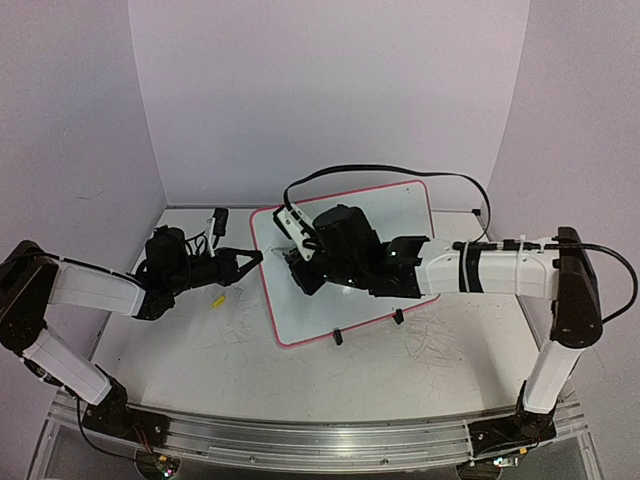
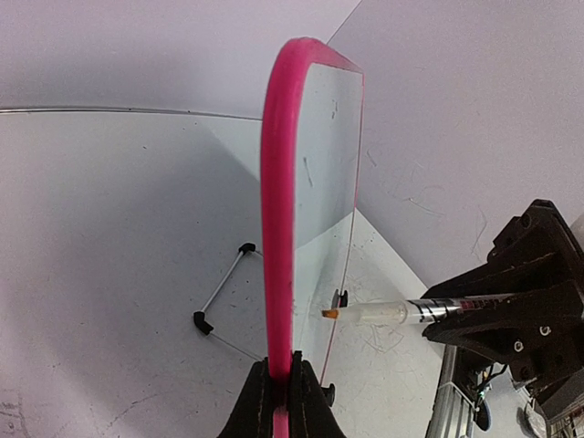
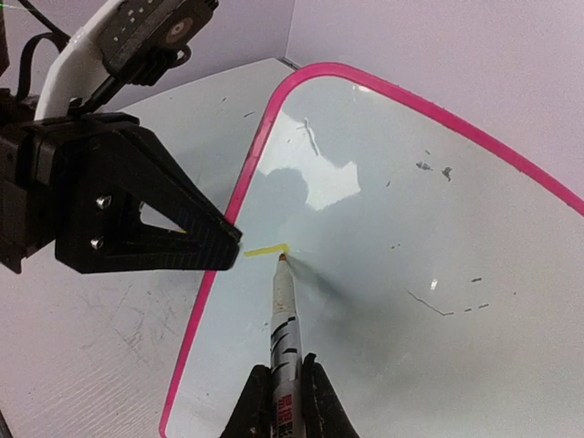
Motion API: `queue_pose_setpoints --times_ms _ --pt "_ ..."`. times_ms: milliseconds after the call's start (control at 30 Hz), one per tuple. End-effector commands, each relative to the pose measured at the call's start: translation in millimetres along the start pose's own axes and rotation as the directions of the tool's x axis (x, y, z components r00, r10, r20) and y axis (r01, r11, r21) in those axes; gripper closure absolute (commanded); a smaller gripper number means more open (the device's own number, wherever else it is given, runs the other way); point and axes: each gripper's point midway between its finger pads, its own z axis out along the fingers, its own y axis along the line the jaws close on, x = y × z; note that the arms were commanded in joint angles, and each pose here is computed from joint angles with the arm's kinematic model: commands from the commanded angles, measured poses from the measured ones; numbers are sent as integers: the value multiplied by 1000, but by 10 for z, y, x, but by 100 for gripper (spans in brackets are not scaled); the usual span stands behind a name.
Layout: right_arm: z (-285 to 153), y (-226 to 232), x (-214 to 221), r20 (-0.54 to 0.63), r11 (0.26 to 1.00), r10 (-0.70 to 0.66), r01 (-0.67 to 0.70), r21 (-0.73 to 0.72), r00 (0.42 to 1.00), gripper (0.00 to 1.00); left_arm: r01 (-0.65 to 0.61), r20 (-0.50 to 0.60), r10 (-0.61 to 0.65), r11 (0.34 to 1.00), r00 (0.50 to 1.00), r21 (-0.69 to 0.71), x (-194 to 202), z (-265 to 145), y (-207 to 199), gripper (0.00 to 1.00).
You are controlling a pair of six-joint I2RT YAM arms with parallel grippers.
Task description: Write a sentence on the whiteboard
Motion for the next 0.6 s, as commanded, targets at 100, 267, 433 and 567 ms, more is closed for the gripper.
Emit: queue_pose_setpoints --times_ms 100,267,433,567 --pt "-195 50 -344 115 997 4 4 -72 993 100 -55 36 53 998 998 36 -116 -46 -127 100" --pt "-95 51 -335 87 998 11 -6 -59 996 100 -55 34 54 998 998 40 -115 -45 -138 100" --pt "-40 51 -365 86 999 9 -5 -52 996 100 -56 36 55 998 998 42 -119 -52 -145 100" --pt "18 78 -270 48 998 4 -1 -56 999 100 -58 38 56 997 998 42 -128 -56 -148 100"
